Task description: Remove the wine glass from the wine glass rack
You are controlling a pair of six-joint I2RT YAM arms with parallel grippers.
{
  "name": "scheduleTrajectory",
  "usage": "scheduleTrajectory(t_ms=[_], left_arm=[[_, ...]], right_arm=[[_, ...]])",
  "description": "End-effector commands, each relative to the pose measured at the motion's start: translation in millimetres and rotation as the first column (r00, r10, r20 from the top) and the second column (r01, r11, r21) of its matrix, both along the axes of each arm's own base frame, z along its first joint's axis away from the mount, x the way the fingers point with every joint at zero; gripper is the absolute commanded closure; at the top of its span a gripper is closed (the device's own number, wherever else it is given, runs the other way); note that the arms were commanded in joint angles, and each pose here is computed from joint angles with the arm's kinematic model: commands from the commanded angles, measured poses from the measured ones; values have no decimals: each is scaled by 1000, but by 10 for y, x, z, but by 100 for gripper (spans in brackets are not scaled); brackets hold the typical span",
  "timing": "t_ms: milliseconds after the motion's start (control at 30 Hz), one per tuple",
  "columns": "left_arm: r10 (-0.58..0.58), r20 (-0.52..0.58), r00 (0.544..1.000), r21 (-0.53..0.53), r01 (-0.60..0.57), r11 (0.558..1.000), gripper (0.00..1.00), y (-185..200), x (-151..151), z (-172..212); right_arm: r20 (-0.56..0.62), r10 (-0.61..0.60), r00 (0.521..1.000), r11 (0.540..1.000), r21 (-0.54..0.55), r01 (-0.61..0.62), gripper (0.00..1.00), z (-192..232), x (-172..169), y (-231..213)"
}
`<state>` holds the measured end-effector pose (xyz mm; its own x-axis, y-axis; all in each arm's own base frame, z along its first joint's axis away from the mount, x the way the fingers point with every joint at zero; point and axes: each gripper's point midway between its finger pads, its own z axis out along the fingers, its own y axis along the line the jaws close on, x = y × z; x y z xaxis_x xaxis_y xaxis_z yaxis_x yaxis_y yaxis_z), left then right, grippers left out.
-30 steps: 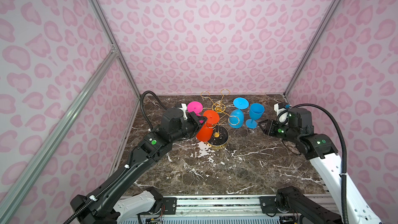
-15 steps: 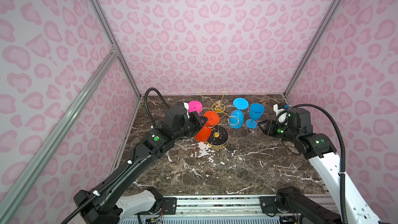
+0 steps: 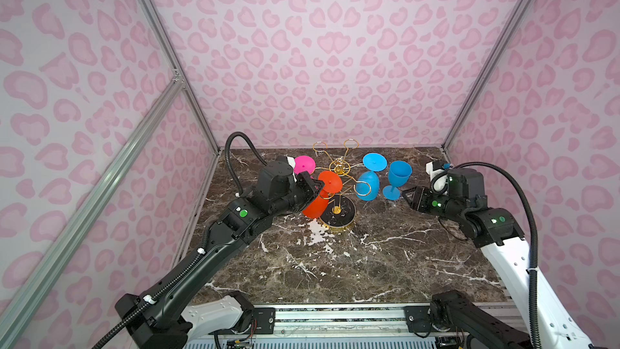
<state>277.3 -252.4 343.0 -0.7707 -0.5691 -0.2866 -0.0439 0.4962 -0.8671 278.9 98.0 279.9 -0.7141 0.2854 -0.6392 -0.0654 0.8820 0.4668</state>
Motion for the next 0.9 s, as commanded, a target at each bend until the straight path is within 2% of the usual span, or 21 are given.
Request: scheduleTrajectory(t_ms=[0,300,500,867], left_arm=[[14,18,1000,-3,-14,1000,97,14,28,37],[20,34,999,-56,-18,998,97,24,1,179],[23,1,1000,-112,-22,993,97,-10,-11,121],[36,-10,999,-152,-37,988,97,-35,41,127]], right_arm=[[11,9,1000,1000,3,-9,57,6,11,12],[8,9,1000,1000,6,-9,57,-8,20,9],[10,12,1000,1000,9,-13,56,-11,13,16],[12,5,1000,1000,12,-5,57,-6,-14,-8]])
